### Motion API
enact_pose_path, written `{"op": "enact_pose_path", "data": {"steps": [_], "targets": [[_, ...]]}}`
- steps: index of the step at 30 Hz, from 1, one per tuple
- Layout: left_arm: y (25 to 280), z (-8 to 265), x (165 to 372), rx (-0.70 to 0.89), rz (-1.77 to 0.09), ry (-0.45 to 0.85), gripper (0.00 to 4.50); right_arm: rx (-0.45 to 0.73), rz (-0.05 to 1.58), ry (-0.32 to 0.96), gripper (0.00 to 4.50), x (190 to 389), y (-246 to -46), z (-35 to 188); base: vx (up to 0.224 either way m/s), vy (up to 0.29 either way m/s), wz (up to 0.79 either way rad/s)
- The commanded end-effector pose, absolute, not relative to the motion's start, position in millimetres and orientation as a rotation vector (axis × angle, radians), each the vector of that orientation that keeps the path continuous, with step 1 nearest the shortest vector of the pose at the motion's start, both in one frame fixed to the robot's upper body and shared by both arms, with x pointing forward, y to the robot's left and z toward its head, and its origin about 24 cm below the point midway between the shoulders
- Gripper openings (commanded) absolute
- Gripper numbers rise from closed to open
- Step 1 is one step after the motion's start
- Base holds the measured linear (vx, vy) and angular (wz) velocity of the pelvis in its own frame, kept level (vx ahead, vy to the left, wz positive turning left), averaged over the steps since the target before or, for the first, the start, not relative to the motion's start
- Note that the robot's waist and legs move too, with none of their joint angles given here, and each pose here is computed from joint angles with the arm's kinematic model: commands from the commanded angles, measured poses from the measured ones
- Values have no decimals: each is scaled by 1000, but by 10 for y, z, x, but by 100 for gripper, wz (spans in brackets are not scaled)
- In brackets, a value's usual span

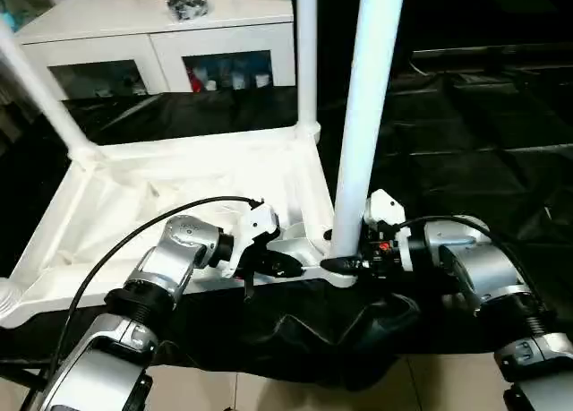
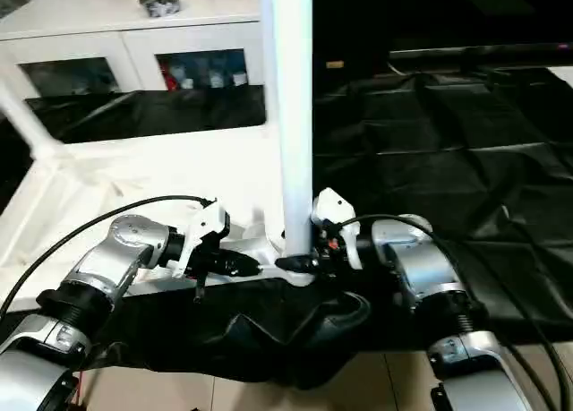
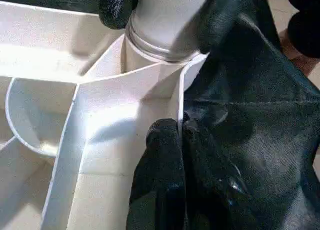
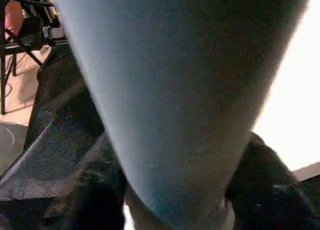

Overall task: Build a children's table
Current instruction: Rotate leg to tighten

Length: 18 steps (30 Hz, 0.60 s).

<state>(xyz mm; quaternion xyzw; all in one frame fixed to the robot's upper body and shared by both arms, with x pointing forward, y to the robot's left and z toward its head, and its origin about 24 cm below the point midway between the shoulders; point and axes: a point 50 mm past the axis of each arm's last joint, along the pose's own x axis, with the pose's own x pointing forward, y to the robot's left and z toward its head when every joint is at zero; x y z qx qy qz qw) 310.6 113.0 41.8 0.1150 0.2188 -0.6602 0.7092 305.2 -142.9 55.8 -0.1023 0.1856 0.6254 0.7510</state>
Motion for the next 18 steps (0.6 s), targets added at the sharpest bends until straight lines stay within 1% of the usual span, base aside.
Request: {"op": "enact_pose_path", "data": {"steps": [1, 4, 6, 8, 10, 11, 13, 15, 16, 18], "targets": [[1069, 546, 3188, 275, -1449, 430, 0, -170, 1528, 557, 223, 2816, -1223, 261, 0, 0, 0], [1064, 533, 3173, 267, -1452, 433, 0, -143, 1520, 547, 218, 2804, -1201, 253, 0, 0, 0], [1048, 519, 3181, 248, -1423, 433, 0, -113, 1475, 516, 211, 2821, -1166, 244, 0, 0, 0], [1040, 516, 3191, 245, -1407, 431, 0, -109, 1453, 504, 211, 2833, -1151, 239, 0, 0, 0], [970, 507, 3270, 223, -1282, 415, 0, -76, 1241, 456, 209, 2960, -1051, 172, 0, 0, 0], [952, 507, 3286, 219, -1258, 410, 0, -69, 1190, 452, 209, 2991, -1032, 156, 0, 0, 0], [864, 512, 3361, 201, -1139, 381, 0, -74, 1006, 462, 205, 3088, -980, 81, 0, 0, 0], [770, 514, 3385, 180, -1093, 368, 0, -52, 860, 480, 203, 3165, -927, 36, 0, 0, 0], [770, 514, 3385, 180, -1093, 368, 0, -52, 860, 480, 202, 3165, -927, 36, 0, 0, 0], [685, 522, 3383, 163, -1084, 358, 0, -33, 785, 486, 201, 3203, -867, 25, 0, 0, 0]]}}
